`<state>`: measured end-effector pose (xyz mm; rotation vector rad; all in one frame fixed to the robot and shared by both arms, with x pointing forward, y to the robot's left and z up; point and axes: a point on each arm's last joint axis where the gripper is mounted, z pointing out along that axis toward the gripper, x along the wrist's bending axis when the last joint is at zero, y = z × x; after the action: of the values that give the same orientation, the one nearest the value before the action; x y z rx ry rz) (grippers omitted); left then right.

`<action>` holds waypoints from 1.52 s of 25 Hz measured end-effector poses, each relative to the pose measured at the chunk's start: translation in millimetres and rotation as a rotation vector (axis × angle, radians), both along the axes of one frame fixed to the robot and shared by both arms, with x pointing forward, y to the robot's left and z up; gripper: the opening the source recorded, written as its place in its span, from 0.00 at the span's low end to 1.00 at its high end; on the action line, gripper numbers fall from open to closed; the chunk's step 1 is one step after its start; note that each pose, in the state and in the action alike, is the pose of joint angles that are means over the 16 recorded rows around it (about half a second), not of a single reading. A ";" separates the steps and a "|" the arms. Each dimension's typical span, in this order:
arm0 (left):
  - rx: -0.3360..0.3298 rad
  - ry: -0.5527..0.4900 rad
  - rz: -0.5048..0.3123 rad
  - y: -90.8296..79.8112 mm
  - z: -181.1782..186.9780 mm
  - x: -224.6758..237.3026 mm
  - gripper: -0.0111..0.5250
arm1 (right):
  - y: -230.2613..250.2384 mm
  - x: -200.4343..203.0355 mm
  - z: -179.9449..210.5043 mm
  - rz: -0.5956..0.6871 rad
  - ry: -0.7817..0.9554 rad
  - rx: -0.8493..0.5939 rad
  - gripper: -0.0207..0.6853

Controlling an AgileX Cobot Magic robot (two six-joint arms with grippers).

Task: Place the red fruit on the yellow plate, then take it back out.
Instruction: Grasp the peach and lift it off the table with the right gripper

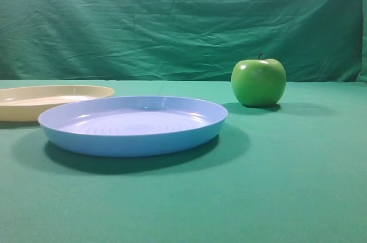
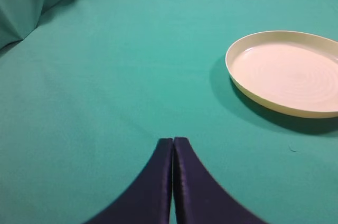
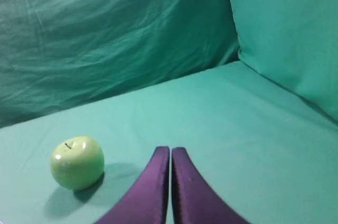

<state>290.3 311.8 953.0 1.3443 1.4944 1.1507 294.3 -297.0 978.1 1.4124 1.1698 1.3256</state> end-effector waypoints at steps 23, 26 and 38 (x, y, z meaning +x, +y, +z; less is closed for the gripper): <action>0.000 0.000 0.000 0.0 0.0 0.0 0.02 | 26.7 54.7 65.2 0.364 0.731 -0.246 0.03; 0.000 0.000 0.000 0.0 0.0 0.0 0.02 | 32.0 67.5 60.4 0.421 0.810 -0.286 0.04; 0.000 0.000 0.000 0.0 0.0 0.0 0.02 | 50.7 124.9 28.9 0.563 0.961 -0.396 0.57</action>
<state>290.3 311.8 953.0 1.3443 1.4944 1.1507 419.2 -246.3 1007.0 1.4895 2.4453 0.6175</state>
